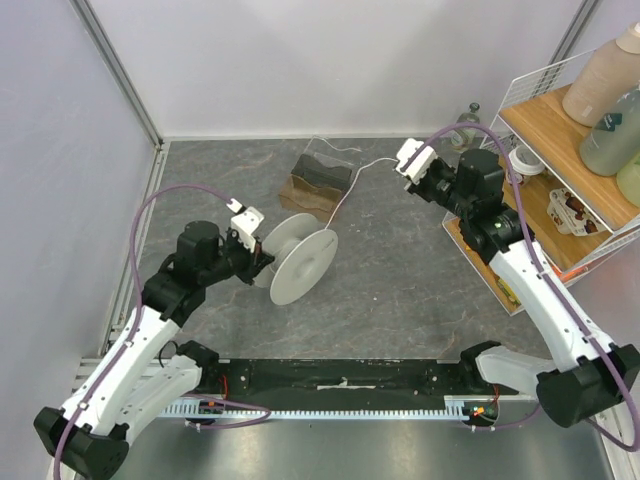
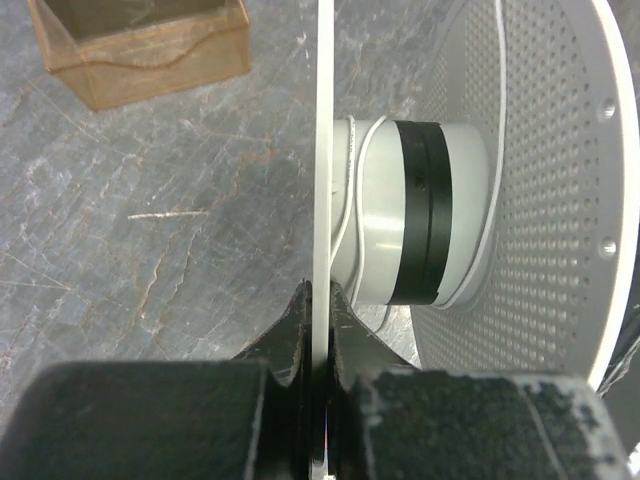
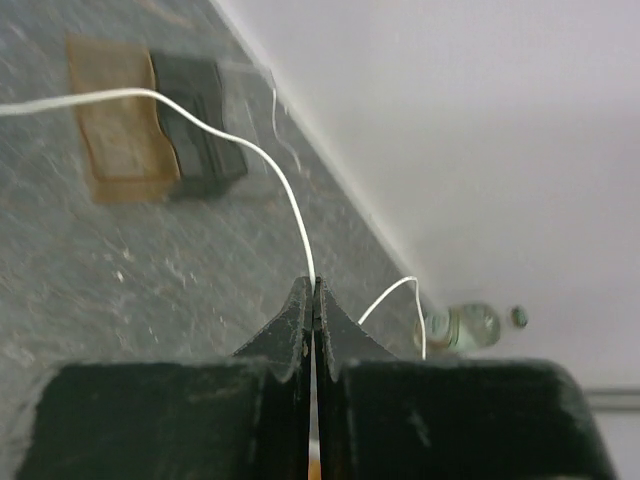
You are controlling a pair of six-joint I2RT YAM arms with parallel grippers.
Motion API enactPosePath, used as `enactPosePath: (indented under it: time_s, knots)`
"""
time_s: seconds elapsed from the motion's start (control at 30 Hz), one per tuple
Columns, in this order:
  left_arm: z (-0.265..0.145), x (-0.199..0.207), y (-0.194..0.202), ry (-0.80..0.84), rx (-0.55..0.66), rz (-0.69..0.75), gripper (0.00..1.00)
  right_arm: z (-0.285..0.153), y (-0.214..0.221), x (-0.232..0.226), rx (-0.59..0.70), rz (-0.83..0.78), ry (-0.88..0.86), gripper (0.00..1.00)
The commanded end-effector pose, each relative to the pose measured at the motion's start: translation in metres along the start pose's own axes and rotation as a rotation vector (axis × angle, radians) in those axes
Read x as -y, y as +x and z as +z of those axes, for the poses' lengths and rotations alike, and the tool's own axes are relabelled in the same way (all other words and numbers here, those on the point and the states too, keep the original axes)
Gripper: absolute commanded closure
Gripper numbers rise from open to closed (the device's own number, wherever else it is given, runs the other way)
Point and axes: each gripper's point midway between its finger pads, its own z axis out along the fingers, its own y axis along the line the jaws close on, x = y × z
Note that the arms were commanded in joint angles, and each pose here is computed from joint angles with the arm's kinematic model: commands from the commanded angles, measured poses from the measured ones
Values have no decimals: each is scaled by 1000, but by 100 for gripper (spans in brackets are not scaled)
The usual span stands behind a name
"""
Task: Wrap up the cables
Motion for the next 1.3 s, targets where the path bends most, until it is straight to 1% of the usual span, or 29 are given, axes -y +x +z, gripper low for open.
enactPosePath:
  time_s: [0.0,0.17,0.23,0.4,0.53,0.63,0.8,0.83,0.97,1.13,1.27]
  knots:
    - [-32,17,-81,113,221,-12,98,7,49,-6,-62,31,-83,100]
    - [-49,23,-130,209,304,-174,98,8,88,-32,-114,74,-200,100]
    - [-54,18,-151,225,343,-239,98,8,94,-44,-114,81,-243,100]
    - [-57,2,-182,215,412,-415,98,2,92,-71,-75,139,-340,100]
    - [-53,-17,-201,154,464,-577,98,-7,86,-98,-62,167,-407,100]
    - [-52,-34,-209,95,496,-672,98,-19,78,-123,-44,166,-470,100]
    - [-45,-67,-212,-55,508,-795,98,-39,48,-164,16,116,-559,100]
    - [-43,-74,-211,-90,505,-809,98,-43,41,-171,29,108,-576,100]
    - [-34,-87,-209,-139,479,-826,98,-53,12,-193,87,69,-634,100]
    - [-20,-90,-205,-159,445,-816,99,-53,-23,-212,137,26,-695,100]
    - [-6,-86,-203,-158,414,-793,98,-52,-48,-240,168,-40,-761,100]
